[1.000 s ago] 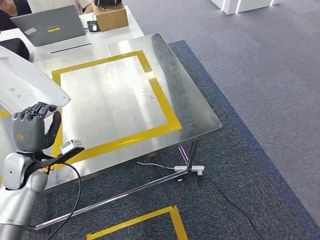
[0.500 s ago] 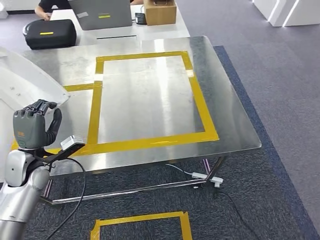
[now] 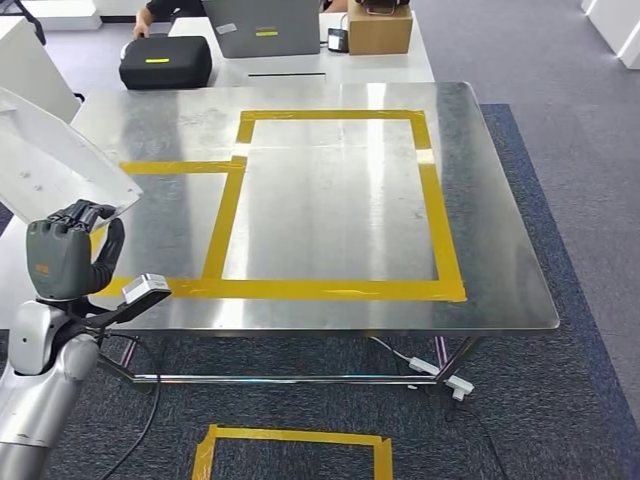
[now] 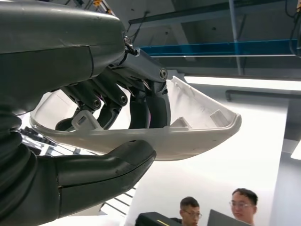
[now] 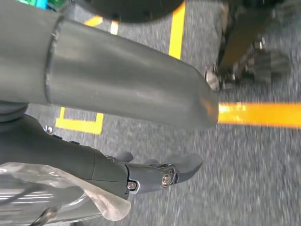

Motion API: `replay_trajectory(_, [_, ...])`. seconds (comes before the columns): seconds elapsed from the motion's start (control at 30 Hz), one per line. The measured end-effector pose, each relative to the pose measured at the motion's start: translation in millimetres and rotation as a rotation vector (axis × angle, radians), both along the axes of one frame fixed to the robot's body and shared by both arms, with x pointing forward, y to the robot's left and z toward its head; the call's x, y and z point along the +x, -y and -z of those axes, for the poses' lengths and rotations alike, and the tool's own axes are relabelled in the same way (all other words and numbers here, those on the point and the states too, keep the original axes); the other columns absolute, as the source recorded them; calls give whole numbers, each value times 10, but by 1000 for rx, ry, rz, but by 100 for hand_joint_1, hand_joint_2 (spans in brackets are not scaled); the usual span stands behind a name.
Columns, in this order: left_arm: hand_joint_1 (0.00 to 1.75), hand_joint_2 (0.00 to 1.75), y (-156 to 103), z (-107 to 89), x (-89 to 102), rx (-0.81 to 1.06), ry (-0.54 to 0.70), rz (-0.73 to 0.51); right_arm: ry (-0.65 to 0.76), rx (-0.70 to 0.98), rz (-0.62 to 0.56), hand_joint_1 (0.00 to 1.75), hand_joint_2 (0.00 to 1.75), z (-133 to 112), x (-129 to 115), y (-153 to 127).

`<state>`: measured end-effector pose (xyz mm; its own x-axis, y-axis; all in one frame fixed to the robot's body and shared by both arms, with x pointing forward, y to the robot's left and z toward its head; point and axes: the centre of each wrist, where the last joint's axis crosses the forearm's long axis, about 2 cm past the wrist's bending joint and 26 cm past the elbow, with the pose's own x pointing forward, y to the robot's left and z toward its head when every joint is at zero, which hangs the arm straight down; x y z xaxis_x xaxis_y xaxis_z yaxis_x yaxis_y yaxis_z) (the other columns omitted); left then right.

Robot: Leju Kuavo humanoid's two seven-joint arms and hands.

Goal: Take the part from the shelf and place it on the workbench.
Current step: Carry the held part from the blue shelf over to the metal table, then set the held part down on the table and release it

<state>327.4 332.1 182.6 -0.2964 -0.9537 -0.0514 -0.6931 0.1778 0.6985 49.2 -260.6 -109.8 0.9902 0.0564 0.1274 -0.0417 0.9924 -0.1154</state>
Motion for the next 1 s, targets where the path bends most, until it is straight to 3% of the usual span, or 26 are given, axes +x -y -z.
replay_trajectory(0.2, [175,175,12,11,16,14,-6,6,-4,0,6,0,0,1,-7,3])
replay_trajectory(0.5, [175,175,44,8,218,162,-25,48,-1,7,-14,0,0,-3,23,-2])
replay_trajectory(0.83, [175,175,208,32,433,367,-52,272,3,13,-44,0,0,-5,39,-7])
replay_trajectory(1.0, [175,175,312,48,547,416,-83,322,4,12,-48,0,0,-6,45,-7])
